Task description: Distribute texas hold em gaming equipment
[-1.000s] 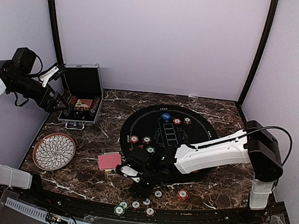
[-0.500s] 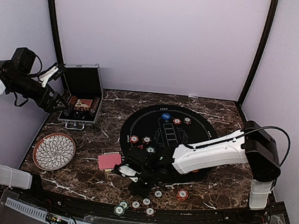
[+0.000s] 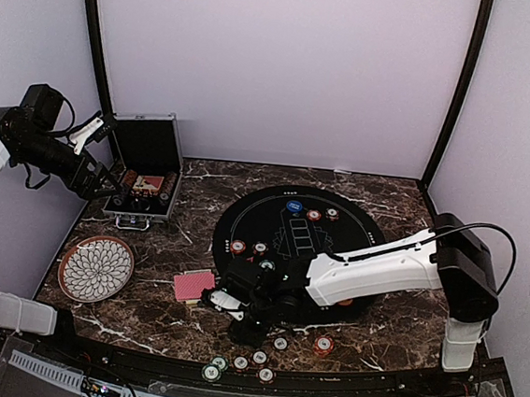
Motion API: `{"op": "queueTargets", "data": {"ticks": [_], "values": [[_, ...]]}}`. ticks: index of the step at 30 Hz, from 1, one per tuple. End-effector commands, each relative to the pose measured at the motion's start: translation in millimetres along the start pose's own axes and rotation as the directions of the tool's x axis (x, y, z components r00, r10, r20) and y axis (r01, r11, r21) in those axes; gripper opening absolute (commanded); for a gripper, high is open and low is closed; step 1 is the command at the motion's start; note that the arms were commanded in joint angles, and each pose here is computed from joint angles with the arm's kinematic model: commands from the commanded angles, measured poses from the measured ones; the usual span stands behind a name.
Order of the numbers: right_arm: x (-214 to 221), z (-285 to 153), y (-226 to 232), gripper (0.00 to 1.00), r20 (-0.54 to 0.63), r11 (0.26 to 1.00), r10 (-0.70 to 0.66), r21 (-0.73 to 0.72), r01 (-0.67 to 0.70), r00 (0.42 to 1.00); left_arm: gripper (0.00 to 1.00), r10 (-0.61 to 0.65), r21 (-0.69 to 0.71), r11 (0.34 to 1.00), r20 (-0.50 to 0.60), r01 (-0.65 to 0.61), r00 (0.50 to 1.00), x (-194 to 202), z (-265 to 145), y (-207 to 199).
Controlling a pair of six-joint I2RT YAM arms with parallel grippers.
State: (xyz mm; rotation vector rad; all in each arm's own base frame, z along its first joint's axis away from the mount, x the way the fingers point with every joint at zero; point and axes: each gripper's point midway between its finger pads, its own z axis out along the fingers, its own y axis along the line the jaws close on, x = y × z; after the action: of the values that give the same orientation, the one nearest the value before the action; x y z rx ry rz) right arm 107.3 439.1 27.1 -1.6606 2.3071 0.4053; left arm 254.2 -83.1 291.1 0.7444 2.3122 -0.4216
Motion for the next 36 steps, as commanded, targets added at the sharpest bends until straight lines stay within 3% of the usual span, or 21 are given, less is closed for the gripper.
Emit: {"op": "queueTargets", "data": {"ticks": [1, 9, 15, 21, 28, 36], "values": [[-29.2, -32.9, 0.2, 0.33, 0.096, 1.0, -0.005, 0.009, 0.004, 0.995, 0.99, 0.011, 0.002, 1.0, 0.014, -0.011, 1.0, -2.9, -9.0, -4.3], [-35.9, -54.6, -18.1, 0.29, 0.141, 0.998, 0.049, 0.023, -0.053, 0.989, 0.99, 0.012, 0.006, 1.0, 0.018, -0.012, 1.0, -5.0, -10.1, -4.9], [-34.0, -78.9, -86.4, 0.26, 0.188, 0.97, 0.184, 0.123, -0.209, 0.965, 0.99, 0.011, 0.006, 1.0, 0.018, -0.012, 1.0, -4.8, -10.3, -5.1], [-9.3, -93.8, -193.1, 0.26, 0.229, 0.865, 0.381, 0.252, -0.433, 0.896, 0.99, 0.01, 0.009, 1.0, 0.016, -0.01, 1.0, -3.8, -8.6, -4.9], [22.5, -102.4, -310.3, 0.26, 0.308, 0.698, 0.57, 0.307, -0.647, 0.761, 0.99, 0.009, 0.013, 1.0, 0.018, -0.009, 1.0, -3.8, -7.6, -5.1], [49.2, -85.1, -377.5, 0.26, 0.332, 0.594, 0.66, 0.318, -0.739, 0.674, 0.99, 0.011, 0.013, 1.0, 0.017, -0.011, 1.0, -3.4, -7.0, -5.0]]}}
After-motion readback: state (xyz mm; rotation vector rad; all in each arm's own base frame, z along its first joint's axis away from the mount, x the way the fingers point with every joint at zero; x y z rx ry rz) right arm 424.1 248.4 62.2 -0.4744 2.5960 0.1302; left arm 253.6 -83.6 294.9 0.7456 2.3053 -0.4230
